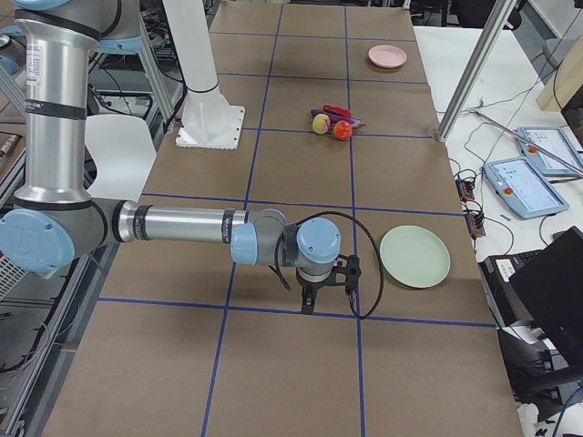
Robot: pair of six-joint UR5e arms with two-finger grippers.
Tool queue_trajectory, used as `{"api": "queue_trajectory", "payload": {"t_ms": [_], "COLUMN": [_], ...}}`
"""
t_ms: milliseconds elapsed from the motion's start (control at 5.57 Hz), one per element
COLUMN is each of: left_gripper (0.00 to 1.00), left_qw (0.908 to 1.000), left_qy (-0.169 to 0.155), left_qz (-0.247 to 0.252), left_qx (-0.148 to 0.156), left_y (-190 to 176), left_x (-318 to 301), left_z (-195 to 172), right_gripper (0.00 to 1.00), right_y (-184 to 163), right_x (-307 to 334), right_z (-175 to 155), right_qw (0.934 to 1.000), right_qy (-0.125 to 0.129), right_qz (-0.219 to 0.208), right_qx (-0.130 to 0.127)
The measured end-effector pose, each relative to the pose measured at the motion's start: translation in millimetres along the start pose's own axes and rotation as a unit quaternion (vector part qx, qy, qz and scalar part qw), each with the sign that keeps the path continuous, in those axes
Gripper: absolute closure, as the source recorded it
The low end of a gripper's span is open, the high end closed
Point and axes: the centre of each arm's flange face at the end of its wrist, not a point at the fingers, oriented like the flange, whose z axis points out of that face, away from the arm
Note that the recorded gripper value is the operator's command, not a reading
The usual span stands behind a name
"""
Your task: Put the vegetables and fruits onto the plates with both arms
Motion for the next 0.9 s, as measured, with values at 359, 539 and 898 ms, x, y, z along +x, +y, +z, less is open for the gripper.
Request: {"api": "queue_trajectory", "payload": {"t_ms": [359, 539, 898], "left_gripper": [0.00, 0.00, 0.00], "left_qw": [0.9998, 0.9995, 0.9961], "left_qy": [0.010, 0.011, 0.014], "left_qz": [0.009, 0.020, 0.079], "left_qx": [0.012, 0.022, 0.037], "left_y": [-11.5, -37.6, -87.2], "left_x": [8.8, 27.6, 106.5], "left_z": [-9.5, -32.3, -70.7], "right_gripper": [0.00, 0.00, 0.00], "right_y": [-1.8, -2.9, -2.7], "right_x": [-3.3, -5.8, -10.1], "right_z": [-2.6, -4.0, -5.0], "right_qw": [1.0000, 1.0000, 0.9998], "right_qy": [-0.001, -0.004, -0.021], "right_qz": [-0.002, -0.003, -0.004], "right_qx": [0.003, 0.004, 0.004]}}
